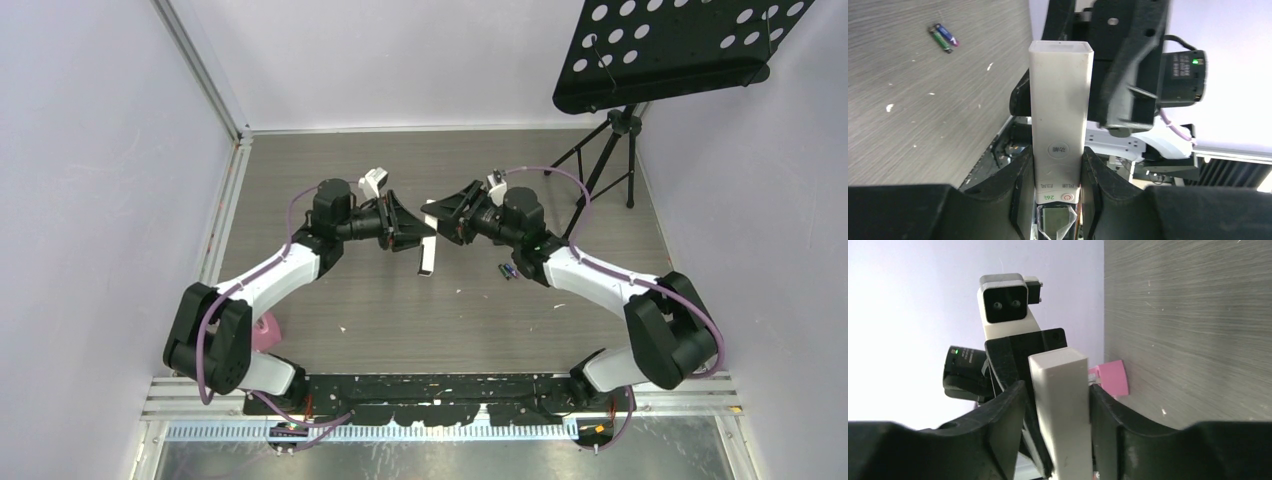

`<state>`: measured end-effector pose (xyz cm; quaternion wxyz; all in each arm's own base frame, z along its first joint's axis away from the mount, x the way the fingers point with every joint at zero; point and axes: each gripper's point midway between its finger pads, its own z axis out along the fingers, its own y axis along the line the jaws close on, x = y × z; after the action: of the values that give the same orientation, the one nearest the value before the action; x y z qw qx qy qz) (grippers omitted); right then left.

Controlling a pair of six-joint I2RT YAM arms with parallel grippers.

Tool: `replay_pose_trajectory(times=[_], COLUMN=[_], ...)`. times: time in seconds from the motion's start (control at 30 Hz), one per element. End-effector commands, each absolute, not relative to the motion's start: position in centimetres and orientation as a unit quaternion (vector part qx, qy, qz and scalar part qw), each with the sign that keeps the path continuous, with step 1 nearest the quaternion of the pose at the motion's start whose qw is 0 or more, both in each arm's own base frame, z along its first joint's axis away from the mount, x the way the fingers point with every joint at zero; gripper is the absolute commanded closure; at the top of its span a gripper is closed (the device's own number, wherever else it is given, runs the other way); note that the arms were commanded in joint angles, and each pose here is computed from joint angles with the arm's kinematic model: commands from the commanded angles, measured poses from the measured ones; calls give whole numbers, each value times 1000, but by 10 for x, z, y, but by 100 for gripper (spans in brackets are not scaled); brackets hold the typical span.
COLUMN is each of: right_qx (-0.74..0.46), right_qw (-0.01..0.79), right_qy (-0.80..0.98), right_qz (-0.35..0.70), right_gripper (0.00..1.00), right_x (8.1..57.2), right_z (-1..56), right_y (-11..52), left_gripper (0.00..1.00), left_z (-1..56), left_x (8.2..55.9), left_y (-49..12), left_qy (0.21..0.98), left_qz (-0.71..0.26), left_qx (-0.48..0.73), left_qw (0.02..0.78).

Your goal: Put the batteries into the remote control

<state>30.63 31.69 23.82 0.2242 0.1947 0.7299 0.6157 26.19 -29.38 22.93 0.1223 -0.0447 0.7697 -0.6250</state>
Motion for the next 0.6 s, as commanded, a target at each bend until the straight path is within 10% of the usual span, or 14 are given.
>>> replay_pose_trajectory(times=[0.0,0.13,0.33,0.57], right_qx=[181,200,287,396], right_qw=[211,205,201,163], right_qy=[681,673,704,751], right_qz=[677,682,618,502], right_gripper=[55,80,96,99], right_x=[304,307,317,316], right_z=[275,276,249,188], right_y=[326,325,310,285], left_gripper=[100,95,35,25], left_z=[254,256,269,272], left_x=[258,260,267,287], left_y=[-298,-298,-288,-248], left_qy=[739,733,716,731], left_qz=[-662,-667,-653,-464], left_qx=[-35,-42,4,139], left_qw=[119,128,246,480])
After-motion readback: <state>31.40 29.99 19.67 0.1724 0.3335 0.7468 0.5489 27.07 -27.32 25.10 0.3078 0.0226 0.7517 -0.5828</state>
